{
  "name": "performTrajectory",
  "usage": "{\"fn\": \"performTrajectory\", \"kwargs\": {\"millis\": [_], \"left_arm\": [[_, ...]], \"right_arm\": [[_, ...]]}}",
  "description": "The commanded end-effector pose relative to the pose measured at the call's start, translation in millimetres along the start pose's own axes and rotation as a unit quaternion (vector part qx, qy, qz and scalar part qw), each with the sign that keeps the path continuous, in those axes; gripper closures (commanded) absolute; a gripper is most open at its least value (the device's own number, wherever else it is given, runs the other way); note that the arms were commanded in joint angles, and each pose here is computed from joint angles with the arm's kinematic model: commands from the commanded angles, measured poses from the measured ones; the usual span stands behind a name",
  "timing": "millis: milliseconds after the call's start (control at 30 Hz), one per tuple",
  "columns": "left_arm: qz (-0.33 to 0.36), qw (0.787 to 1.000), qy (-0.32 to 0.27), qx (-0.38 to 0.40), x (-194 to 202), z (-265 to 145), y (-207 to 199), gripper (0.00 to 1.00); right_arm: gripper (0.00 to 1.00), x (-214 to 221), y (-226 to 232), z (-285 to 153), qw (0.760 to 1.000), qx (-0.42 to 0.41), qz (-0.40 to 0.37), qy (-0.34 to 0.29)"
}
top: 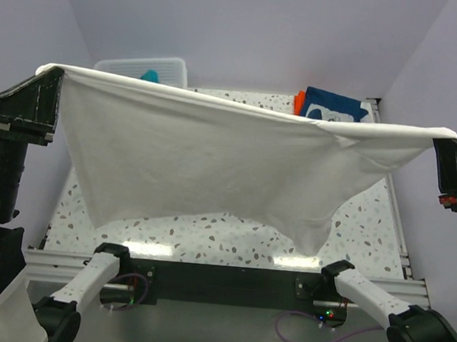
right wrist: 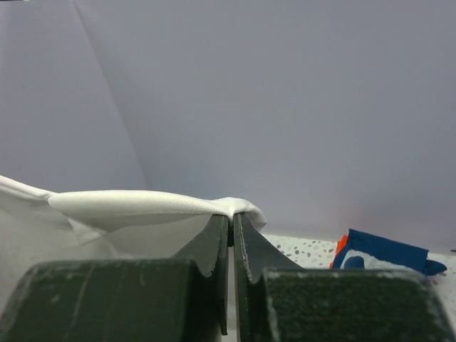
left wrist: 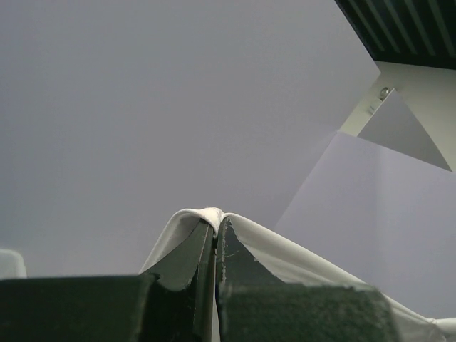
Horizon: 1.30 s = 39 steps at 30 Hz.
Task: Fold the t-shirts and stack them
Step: Flatten the tshirt out
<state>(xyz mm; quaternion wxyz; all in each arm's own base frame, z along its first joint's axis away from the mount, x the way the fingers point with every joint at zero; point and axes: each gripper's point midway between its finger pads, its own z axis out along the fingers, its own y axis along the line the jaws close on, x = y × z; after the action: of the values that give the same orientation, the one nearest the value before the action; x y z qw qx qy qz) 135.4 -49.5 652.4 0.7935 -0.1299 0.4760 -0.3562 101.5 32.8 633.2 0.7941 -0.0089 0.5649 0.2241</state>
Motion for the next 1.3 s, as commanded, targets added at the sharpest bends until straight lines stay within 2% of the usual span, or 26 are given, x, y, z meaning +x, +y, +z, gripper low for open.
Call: {"fn": "performTrajectory", "kwargs": {"millis": [0,100,167,200,233,300,333,400,467,500,567,633,667,733,767,800,833,867,900,933,1267], "left_arm": [[0.015,0.999,0.019,-0.029,9.4,1.1,14.3,1.00],[0.018,0.998,0.039,-0.056,29.2,13.3,36.2,1.00],[0.022,0.994,0.067,-0.084,58.7,26.2,65.5,1.00],[0.024,0.991,0.073,-0.106,69.7,31.2,81.5,1.00],[0.034,0.985,0.102,-0.135,100.7,40.2,112.6,1.00],[0.041,0.974,0.138,-0.173,139.0,46.3,151.0,1.00],[0.049,0.962,0.171,-0.207,175.3,44.1,187.3,1.00],[0.058,0.939,0.221,-0.259,226.2,42.3,238.6,1.00],[0.067,0.899,0.280,-0.330,290.8,20.5,304.6,1.00],[0.067,0.885,0.294,-0.354,309.5,12.1,324.6,1.00],[0.071,0.852,0.333,-0.397,358.2,-8.3,371.3,1.00],[0.072,0.839,0.358,-0.402,386.1,-12.1,391.9,1.00],[0.077,0.817,0.391,-0.417,411.8,-22.8,411.9,1.00],[0.085,0.806,0.401,-0.426,426.4,-16.4,429.2,1.00],[0.087,0.784,0.426,-0.443,448.0,-27.9,448.2,1.00],[0.090,0.774,0.435,-0.451,455.7,-29.7,456.4,1.00],[0.091,0.771,0.437,-0.454,460.4,-23.2,461.5,1.00],[0.089,0.758,0.453,-0.462,476.0,-31.5,472.5,1.00],[0.089,0.762,0.451,-0.457,478.8,-25.4,475.4,1.00],[0.086,0.755,0.459,-0.460,488.1,-30.5,481.4,1.00],[0.085,0.757,0.461,-0.456,493.3,-26.4,484.4,1.00]], "right_arm": [[1.00,13.2,-9.9,6.9,0.999,0.021,-0.029,0.024],[1.00,29.5,-25.8,21.5,0.996,0.059,-0.049,0.042],[1.00,64.5,-39.0,40.5,0.991,0.087,-0.061,0.083],[1.00,74.0,-44.9,52.1,0.989,0.101,-0.066,0.085],[1.00,113.4,-60.6,67.5,0.980,0.131,-0.084,0.128],[1.00,148.5,-77.1,89.8,0.968,0.166,-0.100,0.157],[1.00,195.1,-89.9,104.6,0.953,0.181,-0.122,0.209],[1.00,237.4,-100.3,124.4,0.941,0.191,-0.137,0.245],[1.00,308.4,-113.7,139.6,0.917,0.191,-0.153,0.316],[1.00,327.7,-115.1,148.7,0.915,0.185,-0.147,0.326],[1.00,395.0,-128.9,154.9,0.893,0.180,-0.134,0.391],[1.00,434.7,-143.6,161.2,0.881,0.181,-0.121,0.421],[1.00,472.4,-151.8,162.2,0.864,0.182,-0.114,0.456],[1.00,500.0,-159.3,167.9,0.854,0.175,-0.100,0.480],[1.00,516.0,-163.9,167.8,0.844,0.176,-0.100,0.496],[1.00,542.1,-170.2,164.1,0.829,0.179,-0.100,0.521],[1.00,551.1,-172.7,167.4,0.826,0.178,-0.098,0.526],[1.00,560.1,-174.2,167.5,0.822,0.177,-0.097,0.533],[1.00,576.1,-176.0,167.5,0.816,0.171,-0.093,0.544],[1.00,578.6,-174.6,172.4,0.818,0.167,-0.091,0.543],[1.00,589.2,-177.9,163.6,0.804,0.175,-0.084,0.562]]}}
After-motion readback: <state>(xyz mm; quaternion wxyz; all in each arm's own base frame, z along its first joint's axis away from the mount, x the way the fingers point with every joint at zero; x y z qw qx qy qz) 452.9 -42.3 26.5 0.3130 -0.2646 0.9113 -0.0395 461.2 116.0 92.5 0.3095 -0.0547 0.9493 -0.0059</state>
